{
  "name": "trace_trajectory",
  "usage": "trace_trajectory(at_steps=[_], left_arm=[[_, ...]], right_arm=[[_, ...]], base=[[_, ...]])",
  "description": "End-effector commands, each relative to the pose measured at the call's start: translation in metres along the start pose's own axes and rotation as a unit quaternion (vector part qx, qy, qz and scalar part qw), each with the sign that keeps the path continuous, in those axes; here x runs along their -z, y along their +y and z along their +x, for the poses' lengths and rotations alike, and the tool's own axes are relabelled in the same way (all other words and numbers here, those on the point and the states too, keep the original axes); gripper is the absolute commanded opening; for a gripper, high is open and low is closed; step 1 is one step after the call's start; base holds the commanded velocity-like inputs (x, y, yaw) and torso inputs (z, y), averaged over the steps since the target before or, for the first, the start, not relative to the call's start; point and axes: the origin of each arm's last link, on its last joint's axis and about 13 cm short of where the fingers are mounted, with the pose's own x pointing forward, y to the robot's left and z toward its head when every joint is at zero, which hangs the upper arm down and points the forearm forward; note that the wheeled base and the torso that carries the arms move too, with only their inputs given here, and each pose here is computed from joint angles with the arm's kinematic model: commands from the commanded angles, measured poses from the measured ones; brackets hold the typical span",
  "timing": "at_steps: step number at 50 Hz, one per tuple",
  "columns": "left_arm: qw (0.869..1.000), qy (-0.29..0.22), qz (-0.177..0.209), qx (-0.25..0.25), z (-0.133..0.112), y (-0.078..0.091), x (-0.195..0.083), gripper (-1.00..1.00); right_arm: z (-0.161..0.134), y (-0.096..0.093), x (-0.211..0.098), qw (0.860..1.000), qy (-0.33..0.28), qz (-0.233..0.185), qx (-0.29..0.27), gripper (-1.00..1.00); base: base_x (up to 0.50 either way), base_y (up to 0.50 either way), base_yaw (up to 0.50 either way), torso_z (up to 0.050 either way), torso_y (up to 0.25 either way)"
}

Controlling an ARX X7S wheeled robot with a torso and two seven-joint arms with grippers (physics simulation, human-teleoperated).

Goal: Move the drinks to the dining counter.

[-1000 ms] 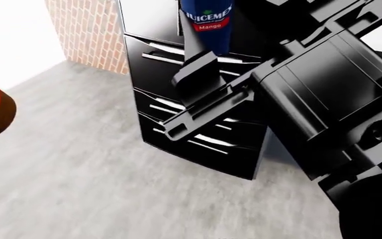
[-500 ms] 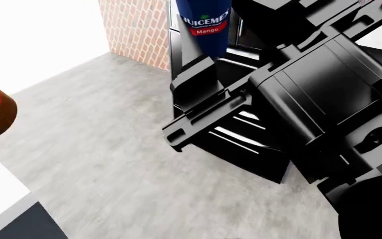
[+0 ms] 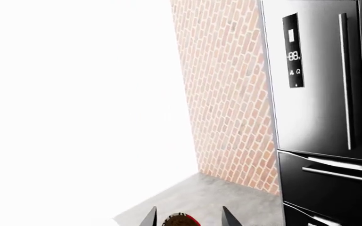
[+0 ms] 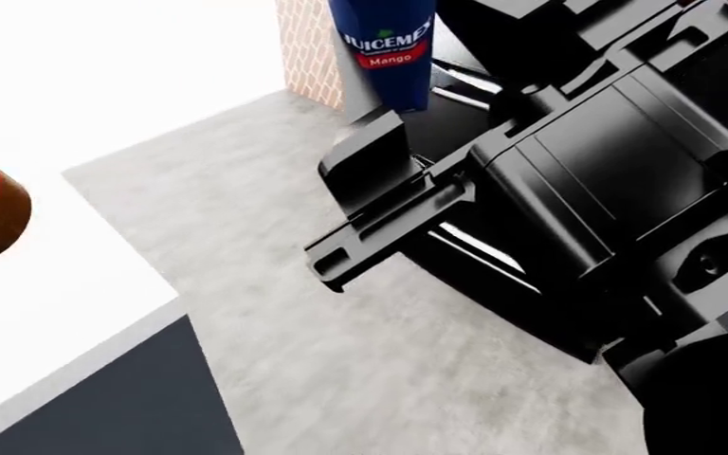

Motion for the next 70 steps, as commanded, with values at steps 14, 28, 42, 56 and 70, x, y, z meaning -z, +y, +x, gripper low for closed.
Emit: trace_trajectory(at_steps=[14, 28, 42, 56, 70], left_arm=[[1.0, -0.006, -0.005, -0.004, -0.001, -0.0002, -0.0011, -1.0], [1.0, -0.006, -0.004, -0.003, -0.0006, -0.0009, -0.0005, -1.0], [1.0, -0.007, -0.004, -0.003, -0.0006, -0.0005, -0.0017, -1.0], [1.0, -0.008, -0.003, -0.003, -0.0008, 0.0002, -0.0021, -1.0], [1.0, -0.007, -0.003, -0.003, -0.0002, -0.0002, -0.0016, -1.0]], right_arm=[[-0.0003, -0.0004, 0.001, 1.0, -0.004, -0.008, 0.001, -1.0], [-0.0003, -0.0005, 0.0015, 1.0, -0.004, -0.007, 0.0, -1.0], [-0.0002, -0.0004, 0.0004, 1.0, -0.004, -0.008, -0.002, -1.0], [-0.0005, -0.0001, 0.0006, 1.0, -0.003, -0.01, -0.004, -1.0], [-0.0003, 0.0005, 0.0019, 1.0, 0.0, -0.011, -0.006, -1.0]], base=[[-0.09, -0.09, 0.5, 0.001, 0.0], [-0.08, -0.09, 0.5, 0.0, 0.0], [-0.06, -0.09, 0.5, 0.0, 0.0], [-0.05, -0.09, 0.5, 0.001, 0.0], [-0.04, -0.08, 0.5, 0.0, 0.0]])
